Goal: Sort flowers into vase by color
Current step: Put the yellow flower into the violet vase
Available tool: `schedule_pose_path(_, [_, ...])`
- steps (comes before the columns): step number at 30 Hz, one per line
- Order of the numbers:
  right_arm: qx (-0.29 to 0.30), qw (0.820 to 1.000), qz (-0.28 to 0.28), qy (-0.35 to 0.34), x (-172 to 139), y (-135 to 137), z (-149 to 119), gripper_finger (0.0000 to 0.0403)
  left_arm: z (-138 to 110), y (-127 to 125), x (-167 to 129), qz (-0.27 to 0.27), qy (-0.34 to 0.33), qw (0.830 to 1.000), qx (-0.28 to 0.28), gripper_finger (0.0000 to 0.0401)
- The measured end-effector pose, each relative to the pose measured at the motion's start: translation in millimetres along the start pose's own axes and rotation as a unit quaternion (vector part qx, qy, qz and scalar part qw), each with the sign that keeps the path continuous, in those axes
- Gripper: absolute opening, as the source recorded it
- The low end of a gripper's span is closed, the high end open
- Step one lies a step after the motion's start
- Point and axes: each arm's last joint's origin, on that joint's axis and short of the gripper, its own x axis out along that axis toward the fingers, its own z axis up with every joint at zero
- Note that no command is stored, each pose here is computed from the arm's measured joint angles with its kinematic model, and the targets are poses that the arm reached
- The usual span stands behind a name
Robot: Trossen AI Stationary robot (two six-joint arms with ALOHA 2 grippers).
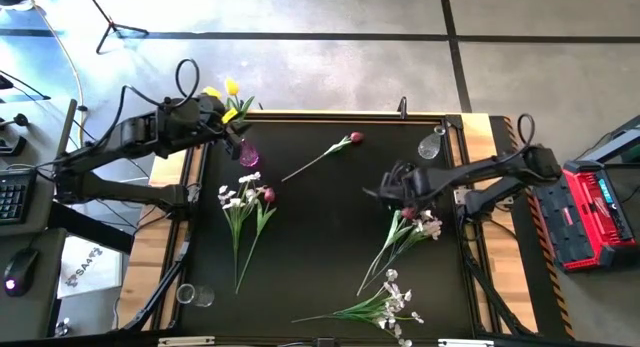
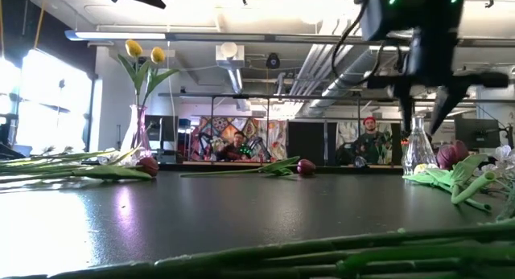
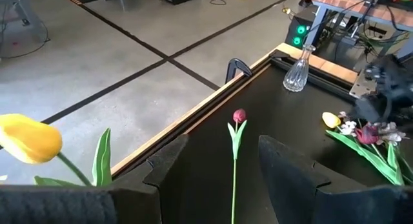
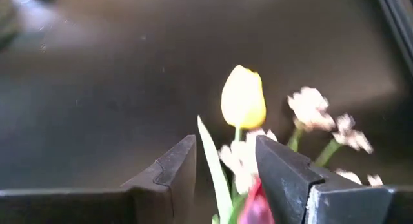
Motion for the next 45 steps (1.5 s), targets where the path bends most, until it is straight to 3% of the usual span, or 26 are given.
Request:
schedule_pose_path(5, [-0.009, 0.998, -0.022, 0.058, 36.7, -0.7, 12.4, 0.0149, 0.1, -4.2, 9.2, 0.003, 0.009, 1.0, 0.009, 0.0172])
schedule_pose_path(13, [0.0, 0.994, 0.004, 0.111, 65.8, -6.1, 8.6, 0.0142, -0.4, -4.8, 10.9, 0.004, 0.013, 1.0, 0.01, 0.0172])
schedule_pose_path(21, [-0.011, 0.994, -0.009, 0.11, 72.7, -12.9, 8.3, 0.0058, -0.3, -4.7, 10.9, 0.005, 0.012, 1.0, 0.009, 0.0172])
schedule_pose_path(25, [-0.025, 0.992, 0.053, 0.115, 70.9, -0.8, 6.7, 0.0009, -0.3, -4.7, 10.9, 0.006, 0.012, 1.0, 0.009, 0.0172])
schedule_pose_path(29, [-0.045, 0.982, 0.145, 0.11, 58.9, 22.1, 8.1, 0.0006, -0.1, -4.7, 10.9, 0.006, 0.01, 1.0, 0.009, 0.0172])
schedule_pose_path(32, [-0.071, 0.969, 0.221, 0.081, 42.1, 43.2, 12.9, 0.0003, 0.7, -5.6, 12.1, 0.003, 0.008, 1.0, 0.007, 0.0172])
schedule_pose_path(36, [-0.133, 0.941, 0.312, 0.014, 11.0, 70.9, 23.5, 0.0005, 0.7, -10.3, 15.3, -0.05, 0.02, 0.998, 0.015, 0.0172])
schedule_pose_path(45, [-0.267, 0.858, 0.419, -0.13, -73.6, 111.0, 55.5, 0.0003, -4.4, -25.8, 37.7, -0.129, 0.078, 0.989, -0.009, 0.0172])
